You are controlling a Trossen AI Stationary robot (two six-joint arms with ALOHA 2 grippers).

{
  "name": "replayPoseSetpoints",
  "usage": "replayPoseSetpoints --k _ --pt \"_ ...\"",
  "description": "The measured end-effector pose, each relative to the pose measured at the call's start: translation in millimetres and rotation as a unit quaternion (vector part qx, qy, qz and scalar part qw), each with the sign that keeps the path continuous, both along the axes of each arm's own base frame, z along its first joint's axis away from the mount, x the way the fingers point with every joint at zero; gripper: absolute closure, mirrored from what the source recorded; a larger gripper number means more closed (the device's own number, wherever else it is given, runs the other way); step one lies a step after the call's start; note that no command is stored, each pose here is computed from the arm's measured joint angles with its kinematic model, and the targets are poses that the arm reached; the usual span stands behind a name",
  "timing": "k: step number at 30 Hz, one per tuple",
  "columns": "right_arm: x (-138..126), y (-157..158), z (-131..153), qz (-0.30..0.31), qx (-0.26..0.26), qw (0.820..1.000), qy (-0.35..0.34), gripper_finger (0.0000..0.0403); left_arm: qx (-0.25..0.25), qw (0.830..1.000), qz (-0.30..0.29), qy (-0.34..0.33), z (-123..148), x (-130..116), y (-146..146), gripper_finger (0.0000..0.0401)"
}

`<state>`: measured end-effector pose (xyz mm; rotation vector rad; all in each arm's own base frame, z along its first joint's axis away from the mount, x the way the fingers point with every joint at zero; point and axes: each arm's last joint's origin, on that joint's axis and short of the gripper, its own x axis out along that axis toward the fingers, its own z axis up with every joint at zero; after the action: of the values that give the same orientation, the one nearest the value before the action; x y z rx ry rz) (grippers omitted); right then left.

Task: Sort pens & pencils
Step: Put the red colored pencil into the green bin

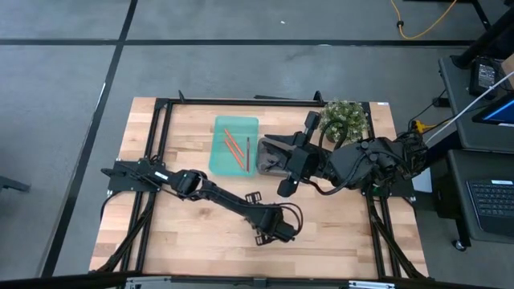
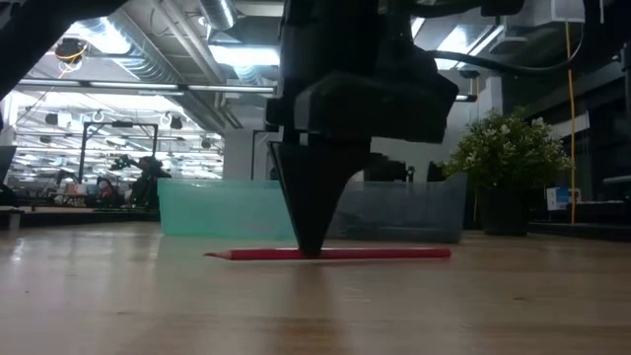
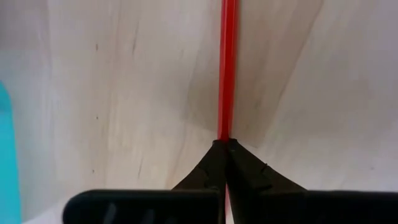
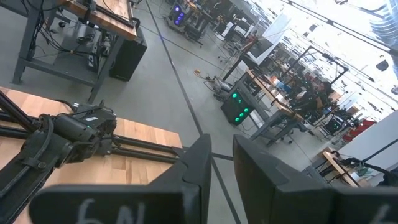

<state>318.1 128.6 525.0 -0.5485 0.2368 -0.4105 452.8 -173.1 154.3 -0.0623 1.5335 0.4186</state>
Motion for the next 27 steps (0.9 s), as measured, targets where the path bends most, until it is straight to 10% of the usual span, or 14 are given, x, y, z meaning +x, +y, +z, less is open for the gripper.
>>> replayPoseSetpoints --k 12,27 --pt "0.0 0.0 0.0 0.0 0.0 1.0 0.0 0.0334 -0.004 1.0 0.0 -0.011 18.8 -3.8 0.6 0.04" --pt "-0.3 0.1 -0.1 0.0 0.007 1.0 -0.002 0.0334 0.048 0.994 0.042 -0.094 110.5 -30.7 24.4 0.0401"
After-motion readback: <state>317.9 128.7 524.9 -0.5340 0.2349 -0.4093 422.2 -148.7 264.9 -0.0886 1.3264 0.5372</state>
